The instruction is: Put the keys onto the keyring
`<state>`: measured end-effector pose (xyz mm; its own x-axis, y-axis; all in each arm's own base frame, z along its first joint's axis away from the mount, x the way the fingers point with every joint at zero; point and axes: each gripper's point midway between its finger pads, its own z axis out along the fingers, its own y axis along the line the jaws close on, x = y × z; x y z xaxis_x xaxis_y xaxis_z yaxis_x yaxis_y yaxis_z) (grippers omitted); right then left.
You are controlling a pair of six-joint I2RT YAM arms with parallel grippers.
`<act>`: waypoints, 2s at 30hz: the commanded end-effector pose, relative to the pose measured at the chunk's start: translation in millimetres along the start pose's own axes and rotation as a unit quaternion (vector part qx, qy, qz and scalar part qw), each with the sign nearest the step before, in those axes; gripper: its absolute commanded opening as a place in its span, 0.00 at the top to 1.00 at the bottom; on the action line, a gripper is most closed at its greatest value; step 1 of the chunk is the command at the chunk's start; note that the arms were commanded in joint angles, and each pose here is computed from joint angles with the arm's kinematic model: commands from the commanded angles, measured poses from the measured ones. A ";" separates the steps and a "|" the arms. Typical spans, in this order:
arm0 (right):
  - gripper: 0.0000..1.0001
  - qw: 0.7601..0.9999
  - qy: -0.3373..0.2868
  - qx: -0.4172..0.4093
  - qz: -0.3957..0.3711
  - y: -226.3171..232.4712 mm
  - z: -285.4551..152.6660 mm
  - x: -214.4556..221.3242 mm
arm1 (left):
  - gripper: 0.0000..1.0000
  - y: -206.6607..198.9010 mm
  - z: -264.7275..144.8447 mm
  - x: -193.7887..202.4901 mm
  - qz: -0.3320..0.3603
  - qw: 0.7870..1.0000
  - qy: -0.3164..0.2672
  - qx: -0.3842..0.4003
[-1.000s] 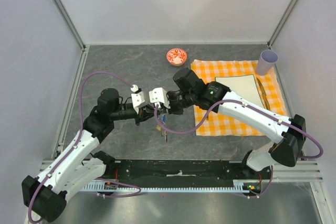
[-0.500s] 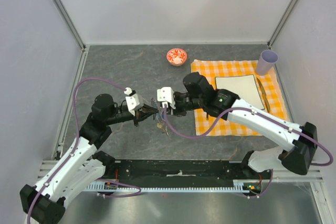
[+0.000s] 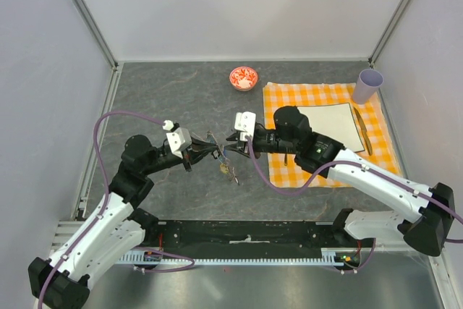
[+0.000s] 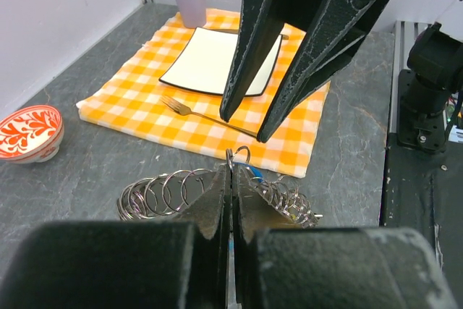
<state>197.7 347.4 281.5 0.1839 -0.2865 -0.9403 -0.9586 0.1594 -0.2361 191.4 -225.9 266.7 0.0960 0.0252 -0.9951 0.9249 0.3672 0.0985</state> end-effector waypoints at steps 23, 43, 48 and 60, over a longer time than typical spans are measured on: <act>1.00 0.998 -0.020 -0.024 0.049 7.3 11.7 4.8 | 0.98 10.8 -6.6 -42.2 0.032 0.995 -0.087 -0.046; 1.00 0.985 -0.122 0.000 0.118 6.4 21.1 -22.0 | 0.98 11.5 -9.1 -51.9 -0.038 0.980 -0.178 -0.078; 1.00 0.975 -0.150 0.018 0.163 7.0 23.6 -22.9 | 0.98 11.6 -6.4 -42.5 -0.079 0.975 -0.191 -0.085; 0.93 0.967 -0.151 0.020 0.204 12.7 29.3 -12.6 | 0.98 23.3 -0.1 -24.3 -0.109 0.962 -0.220 -0.117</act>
<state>200.5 371.7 256.9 -0.1593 0.0153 -0.9871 -0.9407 0.3011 0.1565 209.0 -222.1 266.8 0.0354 -0.3589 -0.9327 0.8388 0.5180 -0.1675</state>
